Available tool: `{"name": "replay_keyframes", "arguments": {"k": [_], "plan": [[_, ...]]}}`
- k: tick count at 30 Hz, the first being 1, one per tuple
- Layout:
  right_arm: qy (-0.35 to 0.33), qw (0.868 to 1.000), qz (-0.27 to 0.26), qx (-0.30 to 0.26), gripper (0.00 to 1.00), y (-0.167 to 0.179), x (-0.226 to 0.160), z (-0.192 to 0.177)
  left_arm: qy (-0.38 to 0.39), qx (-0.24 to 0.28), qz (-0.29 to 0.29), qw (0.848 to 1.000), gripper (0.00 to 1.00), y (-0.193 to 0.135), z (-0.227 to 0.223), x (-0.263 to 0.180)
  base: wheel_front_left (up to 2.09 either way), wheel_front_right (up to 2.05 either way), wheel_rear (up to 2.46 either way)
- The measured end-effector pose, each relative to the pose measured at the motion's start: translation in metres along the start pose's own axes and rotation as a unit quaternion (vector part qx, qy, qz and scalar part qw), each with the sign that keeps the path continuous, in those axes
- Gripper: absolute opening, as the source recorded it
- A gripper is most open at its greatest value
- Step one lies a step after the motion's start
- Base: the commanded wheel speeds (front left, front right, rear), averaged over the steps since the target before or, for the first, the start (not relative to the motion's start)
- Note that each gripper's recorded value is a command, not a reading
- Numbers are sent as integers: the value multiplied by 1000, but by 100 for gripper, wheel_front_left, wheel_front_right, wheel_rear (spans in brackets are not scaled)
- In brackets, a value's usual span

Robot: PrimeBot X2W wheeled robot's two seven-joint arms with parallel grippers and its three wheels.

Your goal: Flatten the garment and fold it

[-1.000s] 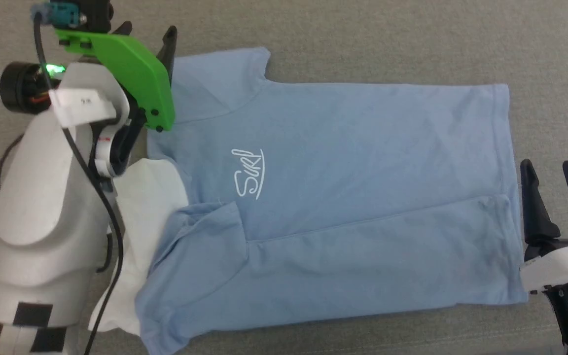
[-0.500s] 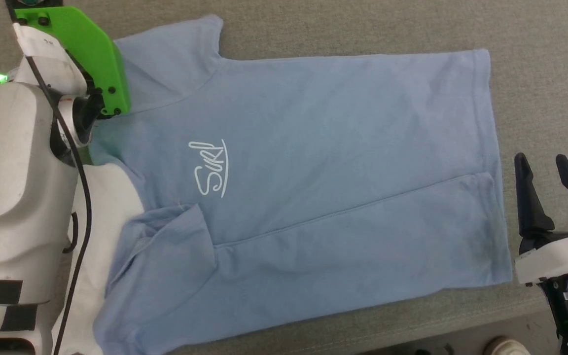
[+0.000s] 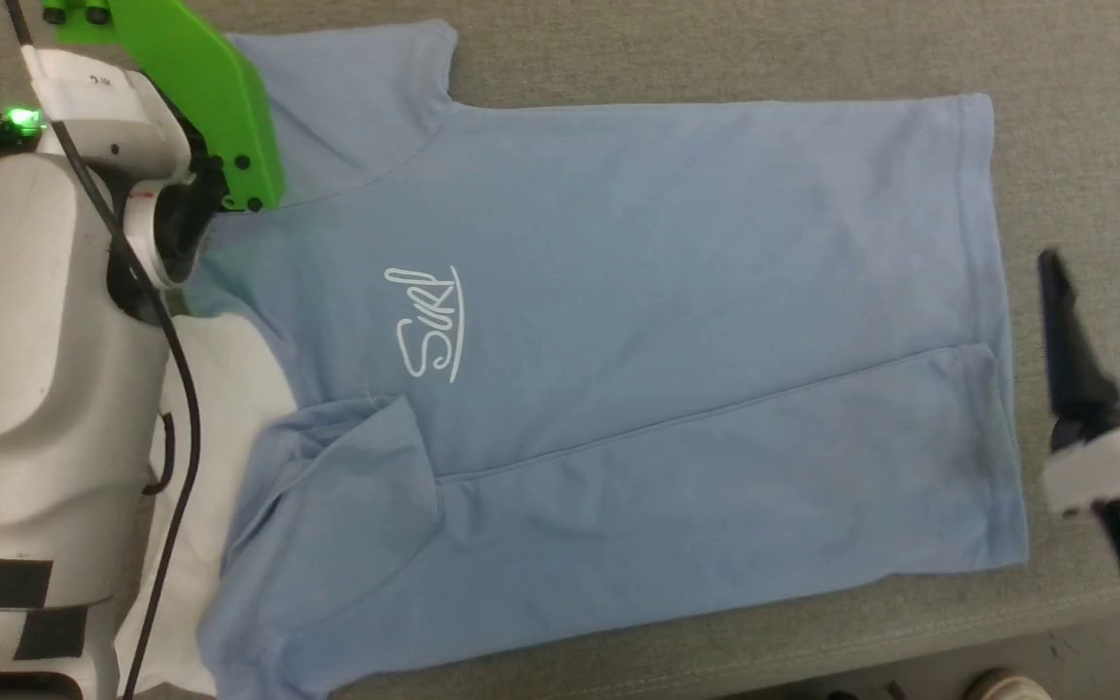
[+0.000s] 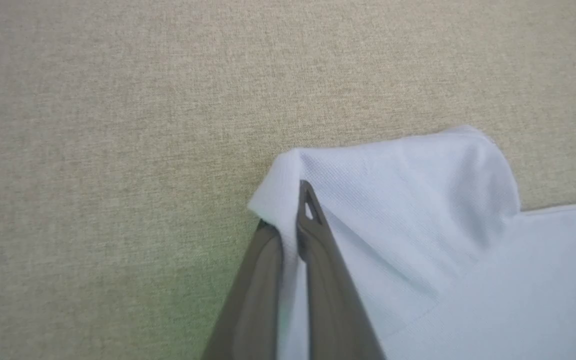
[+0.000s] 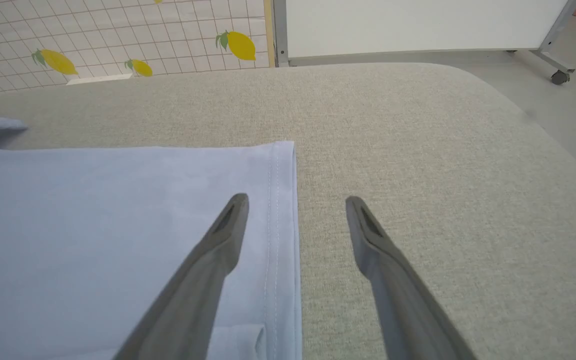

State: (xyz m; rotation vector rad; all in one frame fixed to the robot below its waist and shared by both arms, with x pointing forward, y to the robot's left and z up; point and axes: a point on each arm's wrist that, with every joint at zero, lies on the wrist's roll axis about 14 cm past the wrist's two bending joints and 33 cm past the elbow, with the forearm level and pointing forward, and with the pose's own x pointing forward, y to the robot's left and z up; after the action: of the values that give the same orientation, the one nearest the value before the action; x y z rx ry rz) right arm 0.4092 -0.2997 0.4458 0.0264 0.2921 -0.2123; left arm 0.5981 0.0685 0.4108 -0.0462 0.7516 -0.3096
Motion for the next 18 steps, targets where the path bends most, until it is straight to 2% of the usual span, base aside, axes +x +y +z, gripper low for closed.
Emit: {"name": "replay_keyframes", "arguments": {"k": [4, 8, 10, 12, 18], "plan": [[-18, 1000, 23, -11, 100, 4, 22, 27, -10, -3, -9, 1000, 0, -2, 1, -8, 0, 0, 0], [7, 999, 42, -16, 100, 6, 49, 37, -12, -3, -9, 1000, 0, 1, -1, -12, 0, 0, 0], [35, 998, 46, -26, 100, 6, 61, 33, -11, -5, -8, 1000, 0, 3, -4, -12, 0, 0, 0], [65, 997, 46, -14, 100, 5, 72, 26, -8, -6, -8, 1000, 0, 5, -7, -10, 0, 0, 0], [167, 985, 52, -11, 100, 9, 93, -8, 1, -10, -9, 1000, 0, 7, -18, -6, 0, 0, 0]]}}
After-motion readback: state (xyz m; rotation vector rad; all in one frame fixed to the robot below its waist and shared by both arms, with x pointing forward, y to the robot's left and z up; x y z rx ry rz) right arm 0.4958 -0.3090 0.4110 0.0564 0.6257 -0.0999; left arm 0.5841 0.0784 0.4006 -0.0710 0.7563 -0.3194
